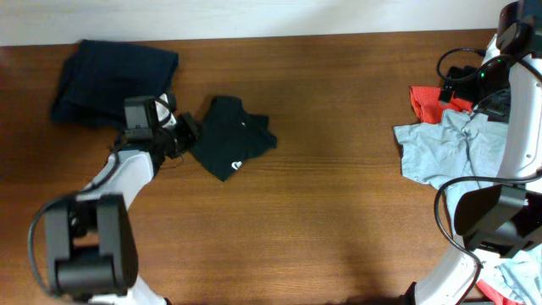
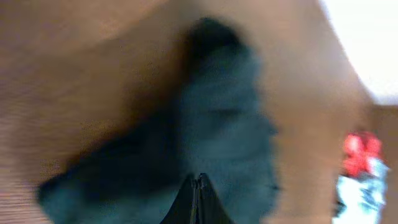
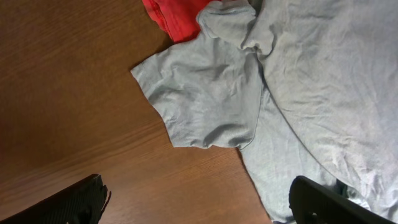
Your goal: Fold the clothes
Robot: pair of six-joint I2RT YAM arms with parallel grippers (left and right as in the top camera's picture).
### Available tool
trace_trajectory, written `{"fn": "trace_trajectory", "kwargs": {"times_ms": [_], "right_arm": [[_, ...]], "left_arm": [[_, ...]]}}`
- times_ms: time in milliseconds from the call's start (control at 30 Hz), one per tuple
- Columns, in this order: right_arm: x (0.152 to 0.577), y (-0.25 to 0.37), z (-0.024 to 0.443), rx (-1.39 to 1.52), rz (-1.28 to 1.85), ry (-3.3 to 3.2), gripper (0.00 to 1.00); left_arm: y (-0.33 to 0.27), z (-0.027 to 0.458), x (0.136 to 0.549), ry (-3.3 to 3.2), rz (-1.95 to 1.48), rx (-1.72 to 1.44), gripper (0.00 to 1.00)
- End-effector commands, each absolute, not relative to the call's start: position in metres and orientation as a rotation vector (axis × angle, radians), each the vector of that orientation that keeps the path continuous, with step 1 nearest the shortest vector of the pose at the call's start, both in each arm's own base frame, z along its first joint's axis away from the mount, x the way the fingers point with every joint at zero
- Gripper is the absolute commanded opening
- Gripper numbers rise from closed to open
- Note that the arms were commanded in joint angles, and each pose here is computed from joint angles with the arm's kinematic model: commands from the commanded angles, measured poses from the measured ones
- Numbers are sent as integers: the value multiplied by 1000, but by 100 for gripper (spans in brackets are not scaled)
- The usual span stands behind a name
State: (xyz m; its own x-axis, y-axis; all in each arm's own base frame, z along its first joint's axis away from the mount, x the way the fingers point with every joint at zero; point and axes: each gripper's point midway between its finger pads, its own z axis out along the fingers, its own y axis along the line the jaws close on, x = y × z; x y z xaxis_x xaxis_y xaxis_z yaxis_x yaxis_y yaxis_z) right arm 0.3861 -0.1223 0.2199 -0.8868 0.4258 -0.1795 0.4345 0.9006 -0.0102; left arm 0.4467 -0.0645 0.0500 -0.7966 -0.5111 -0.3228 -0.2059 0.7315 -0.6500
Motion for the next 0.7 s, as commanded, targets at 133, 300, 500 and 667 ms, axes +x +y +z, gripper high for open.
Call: {"fn": "trace_trajectory", "kwargs": {"times_ms": [133,300,500,667], "right_arm": [[386,-121,220,662,-67,2893,99],[386,-121,220,662,-67,2893,99],[386,-121,220,663,-67,2893,99],[386,-121,220,662,-67,2893,99]], "left_arm": [[-30,20,451,2458,-597,-652,0],[-59,59,466,2376,-831,-512,0],[-65,126,479,2277,-856,-368,10],[-65,150,478,2311,-742,-116,63]]}}
